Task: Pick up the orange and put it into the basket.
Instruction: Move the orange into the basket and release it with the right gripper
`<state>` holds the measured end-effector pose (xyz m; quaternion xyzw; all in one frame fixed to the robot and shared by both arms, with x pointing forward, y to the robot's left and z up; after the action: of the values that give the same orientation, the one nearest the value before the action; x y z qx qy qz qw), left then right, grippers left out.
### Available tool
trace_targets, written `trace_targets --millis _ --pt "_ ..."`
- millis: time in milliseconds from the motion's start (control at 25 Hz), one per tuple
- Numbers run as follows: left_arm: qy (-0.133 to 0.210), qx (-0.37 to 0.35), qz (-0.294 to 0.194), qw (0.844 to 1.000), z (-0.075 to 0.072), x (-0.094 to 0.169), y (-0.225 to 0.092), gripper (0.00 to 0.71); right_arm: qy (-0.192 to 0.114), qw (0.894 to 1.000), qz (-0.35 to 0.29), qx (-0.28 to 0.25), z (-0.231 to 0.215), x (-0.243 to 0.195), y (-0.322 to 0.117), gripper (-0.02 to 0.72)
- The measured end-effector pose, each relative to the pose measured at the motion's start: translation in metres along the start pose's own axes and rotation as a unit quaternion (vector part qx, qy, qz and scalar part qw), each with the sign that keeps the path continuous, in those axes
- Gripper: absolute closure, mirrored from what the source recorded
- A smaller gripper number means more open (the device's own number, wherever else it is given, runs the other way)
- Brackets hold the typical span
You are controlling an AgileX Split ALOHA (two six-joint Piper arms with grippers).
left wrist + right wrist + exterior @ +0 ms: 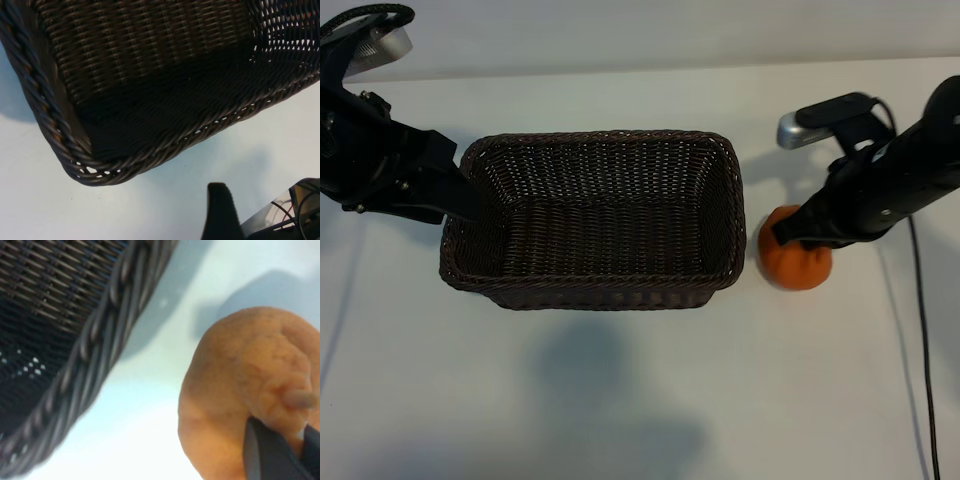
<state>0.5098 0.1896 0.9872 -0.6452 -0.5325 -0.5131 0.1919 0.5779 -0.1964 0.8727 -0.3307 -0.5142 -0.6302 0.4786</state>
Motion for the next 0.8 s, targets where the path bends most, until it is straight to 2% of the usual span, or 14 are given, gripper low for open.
trace_targets --millis 240,480,800 --pt "0.0 0.0 0.0 1.0 0.0 0.0 0.0 0.217 -0.006 1.0 -0.008 0.006 0.008 0.053 0.002 0.639" --pt "0.0 0.0 0.0 1.0 0.0 0.0 0.0 0.217 0.004 0.999 -0.041 0.016 0.023 0.102 0.019 0.639" --pt "-0.001 -0.002 0.001 1.0 0.0 0.0 0.0 0.217 0.006 1.0 -0.007 0.017 0.026 0.11 0.009 0.639"
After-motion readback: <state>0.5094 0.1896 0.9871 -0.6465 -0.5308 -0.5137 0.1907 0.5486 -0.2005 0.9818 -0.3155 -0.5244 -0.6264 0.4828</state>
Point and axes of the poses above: a point on each arm's last joint axis where the gripper is mounted, x pointing back along that axis away from the gripper, z along the wrist's bending axis when the last joint is at zero, y = z × x, the point moved 10 cm from there along -x, pointing out along that axis toward the gripper, and after that the axes turned 12 degrees about -x, right-handed, at the moved point
